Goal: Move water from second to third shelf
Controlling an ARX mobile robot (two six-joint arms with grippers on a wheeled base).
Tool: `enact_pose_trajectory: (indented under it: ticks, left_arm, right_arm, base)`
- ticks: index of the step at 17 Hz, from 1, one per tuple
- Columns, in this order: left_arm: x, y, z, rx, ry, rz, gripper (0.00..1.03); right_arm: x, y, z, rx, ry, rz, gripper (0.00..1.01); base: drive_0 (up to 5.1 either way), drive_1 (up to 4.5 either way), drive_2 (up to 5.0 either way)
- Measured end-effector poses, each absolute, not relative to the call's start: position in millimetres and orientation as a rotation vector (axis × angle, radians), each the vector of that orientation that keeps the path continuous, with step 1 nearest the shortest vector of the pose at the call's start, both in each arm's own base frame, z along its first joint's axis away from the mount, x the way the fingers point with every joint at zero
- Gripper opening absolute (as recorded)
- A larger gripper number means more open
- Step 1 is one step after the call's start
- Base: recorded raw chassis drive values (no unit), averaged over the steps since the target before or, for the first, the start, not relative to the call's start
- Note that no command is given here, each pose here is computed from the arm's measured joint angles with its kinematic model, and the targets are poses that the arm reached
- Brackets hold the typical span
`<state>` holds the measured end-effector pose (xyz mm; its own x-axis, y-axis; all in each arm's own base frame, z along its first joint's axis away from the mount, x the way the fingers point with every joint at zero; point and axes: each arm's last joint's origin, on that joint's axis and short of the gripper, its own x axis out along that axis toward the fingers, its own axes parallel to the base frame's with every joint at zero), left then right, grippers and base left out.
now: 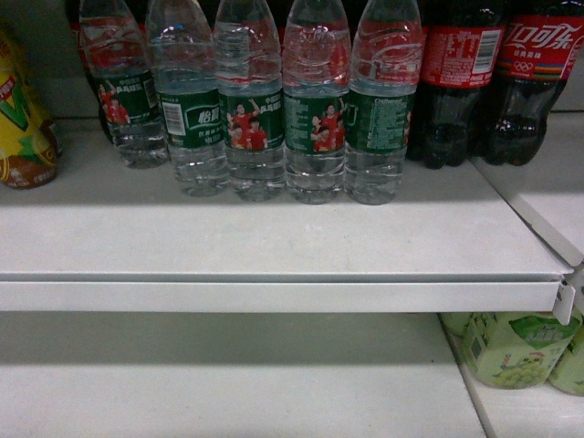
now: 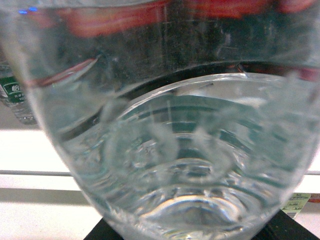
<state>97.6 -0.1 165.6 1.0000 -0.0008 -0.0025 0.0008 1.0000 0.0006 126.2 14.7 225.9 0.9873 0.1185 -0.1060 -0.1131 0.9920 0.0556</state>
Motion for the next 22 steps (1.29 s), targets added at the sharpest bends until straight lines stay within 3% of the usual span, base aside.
enact_pose_trajectory:
  ticks: [22]
  left_arm:
    - [97.6, -0.1, 165.5, 0.001, 0.003, -0.002, 0.98]
  right_arm:
    - [125.4, 13.9, 226.0, 0.054, 0.108, 0.107, 0.39]
  base:
    - [0.0, 0.00, 0.0]
